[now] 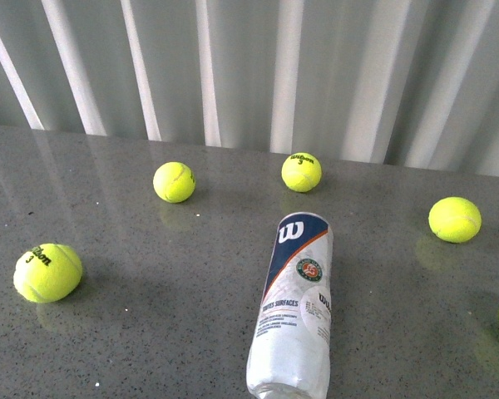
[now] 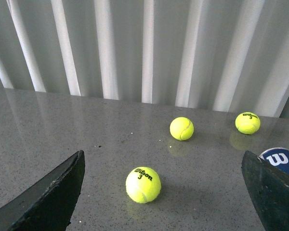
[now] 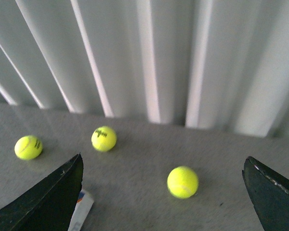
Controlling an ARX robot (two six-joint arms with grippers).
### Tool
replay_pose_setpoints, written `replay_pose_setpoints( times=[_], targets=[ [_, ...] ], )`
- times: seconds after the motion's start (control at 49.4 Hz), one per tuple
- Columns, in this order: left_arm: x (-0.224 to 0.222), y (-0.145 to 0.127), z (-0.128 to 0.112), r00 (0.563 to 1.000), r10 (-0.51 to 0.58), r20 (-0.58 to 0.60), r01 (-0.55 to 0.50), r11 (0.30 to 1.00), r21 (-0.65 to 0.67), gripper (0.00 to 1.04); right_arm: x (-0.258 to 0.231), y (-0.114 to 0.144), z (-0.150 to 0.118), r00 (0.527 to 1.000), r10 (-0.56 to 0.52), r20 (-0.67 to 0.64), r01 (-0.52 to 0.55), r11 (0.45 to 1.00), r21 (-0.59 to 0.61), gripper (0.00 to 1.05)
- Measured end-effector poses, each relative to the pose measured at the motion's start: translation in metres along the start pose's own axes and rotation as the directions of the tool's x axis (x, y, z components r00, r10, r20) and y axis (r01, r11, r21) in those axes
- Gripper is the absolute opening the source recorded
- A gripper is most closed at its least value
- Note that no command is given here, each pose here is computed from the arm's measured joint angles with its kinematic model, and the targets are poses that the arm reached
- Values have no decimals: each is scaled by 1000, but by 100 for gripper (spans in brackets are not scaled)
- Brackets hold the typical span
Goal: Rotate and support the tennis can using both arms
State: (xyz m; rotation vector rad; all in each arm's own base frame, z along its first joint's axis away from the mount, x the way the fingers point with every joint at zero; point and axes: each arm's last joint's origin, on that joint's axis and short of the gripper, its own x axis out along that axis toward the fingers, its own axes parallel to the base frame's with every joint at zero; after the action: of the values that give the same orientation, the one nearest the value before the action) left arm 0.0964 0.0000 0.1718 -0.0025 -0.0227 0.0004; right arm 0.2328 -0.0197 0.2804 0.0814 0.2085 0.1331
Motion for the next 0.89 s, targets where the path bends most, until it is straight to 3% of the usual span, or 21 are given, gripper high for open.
replay_pose_setpoints(
  times=[0.081,0.223,0.304,0.405,0.465,0.647,0.89],
  targets=[
    [0,0,0,1000,0,0,0,1000,0,98,49,2,7,984,50,-170,-33,994,102,98],
    [0,0,0,1000,0,0,0,1000,0,98,106,16,2,901,163,-402,-77,972,223,98],
    [0,0,0,1000,0,0,0,1000,0,98,130,29,-10,825,212,-524,-85,963,256,98],
    [0,0,0,1000,0,0,0,1000,0,98,152,61,-52,679,229,-697,-81,968,239,98],
    [0,0,0,1000,0,0,0,1000,0,98,155,77,-70,639,215,-738,-90,974,206,98],
    [0,0,0,1000,0,0,0,1000,0,98,159,108,-102,581,235,-779,-128,972,198,98],
    [0,0,0,1000,0,0,0,1000,0,98,167,120,-126,538,241,-807,-116,970,213,98]
  ],
)
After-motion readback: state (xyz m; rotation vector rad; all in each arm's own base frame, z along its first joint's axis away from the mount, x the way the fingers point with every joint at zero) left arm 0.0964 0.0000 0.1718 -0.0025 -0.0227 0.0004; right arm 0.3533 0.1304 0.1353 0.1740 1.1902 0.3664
